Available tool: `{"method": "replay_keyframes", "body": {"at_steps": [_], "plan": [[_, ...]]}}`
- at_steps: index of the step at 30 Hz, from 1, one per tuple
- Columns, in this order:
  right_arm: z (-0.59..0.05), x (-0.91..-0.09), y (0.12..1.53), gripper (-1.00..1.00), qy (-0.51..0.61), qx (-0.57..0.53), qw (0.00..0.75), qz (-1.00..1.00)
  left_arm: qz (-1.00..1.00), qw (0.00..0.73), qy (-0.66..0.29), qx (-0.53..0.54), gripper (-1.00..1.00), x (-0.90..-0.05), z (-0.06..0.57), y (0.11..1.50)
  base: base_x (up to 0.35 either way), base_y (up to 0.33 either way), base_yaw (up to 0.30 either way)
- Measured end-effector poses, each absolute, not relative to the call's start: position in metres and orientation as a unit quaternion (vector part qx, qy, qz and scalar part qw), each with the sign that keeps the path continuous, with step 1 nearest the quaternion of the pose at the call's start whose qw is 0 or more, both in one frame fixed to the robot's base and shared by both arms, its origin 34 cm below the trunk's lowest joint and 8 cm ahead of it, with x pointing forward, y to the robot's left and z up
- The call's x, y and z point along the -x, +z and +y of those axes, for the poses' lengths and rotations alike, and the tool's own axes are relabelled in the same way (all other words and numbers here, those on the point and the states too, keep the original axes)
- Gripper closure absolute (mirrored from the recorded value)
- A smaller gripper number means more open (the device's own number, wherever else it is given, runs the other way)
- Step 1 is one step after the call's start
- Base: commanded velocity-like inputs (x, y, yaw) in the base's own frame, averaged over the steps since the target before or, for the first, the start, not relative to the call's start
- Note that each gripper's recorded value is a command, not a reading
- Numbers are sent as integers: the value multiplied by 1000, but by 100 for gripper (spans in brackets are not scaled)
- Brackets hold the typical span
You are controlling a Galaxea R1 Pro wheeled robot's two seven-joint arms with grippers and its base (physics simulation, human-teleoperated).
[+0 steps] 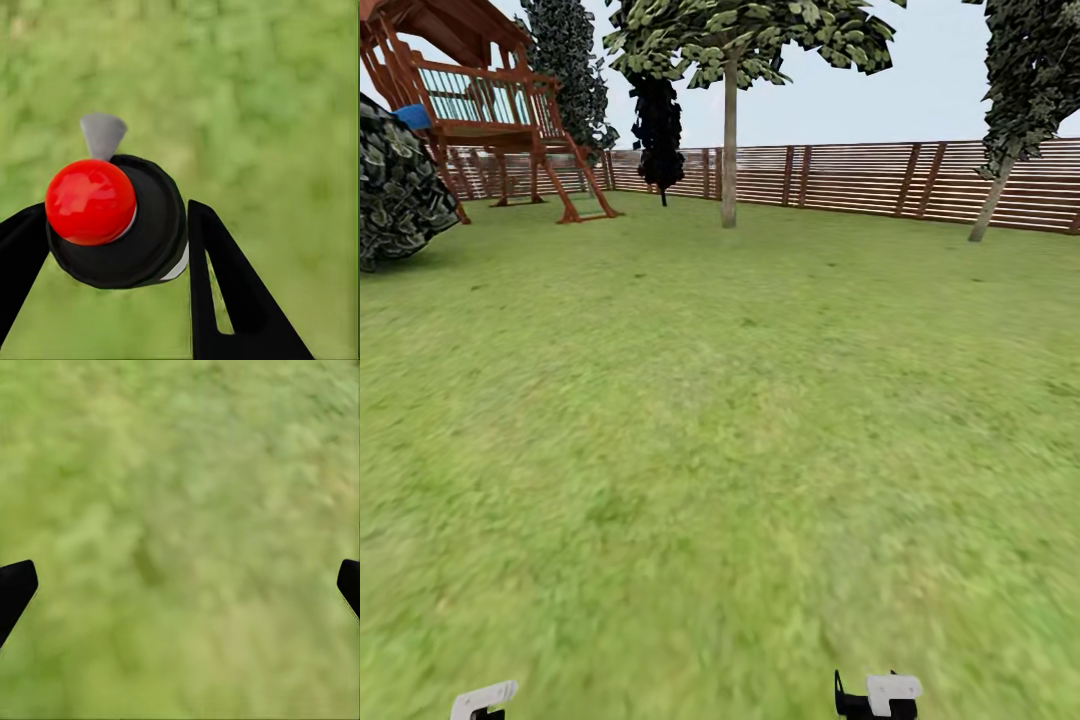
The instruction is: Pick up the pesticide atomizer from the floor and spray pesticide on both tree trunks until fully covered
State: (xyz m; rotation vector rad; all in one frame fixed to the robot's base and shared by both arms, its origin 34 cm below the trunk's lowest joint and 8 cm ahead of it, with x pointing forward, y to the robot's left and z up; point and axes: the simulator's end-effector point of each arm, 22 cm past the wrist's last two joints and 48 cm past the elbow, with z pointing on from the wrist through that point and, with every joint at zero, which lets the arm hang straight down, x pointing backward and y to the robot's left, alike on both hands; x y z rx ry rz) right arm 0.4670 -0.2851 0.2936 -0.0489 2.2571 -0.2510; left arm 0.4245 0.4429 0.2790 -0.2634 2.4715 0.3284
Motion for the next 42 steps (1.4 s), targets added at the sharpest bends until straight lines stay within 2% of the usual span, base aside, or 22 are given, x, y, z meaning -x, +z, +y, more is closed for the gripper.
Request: {"method": "replay_keyframes", "body": {"at_steps": [42], "plan": [[-285, -467, 294, -100, -100, 20, 421, 901, 937, 312, 125, 100, 100, -424, 443, 279, 339, 0, 0]]}}
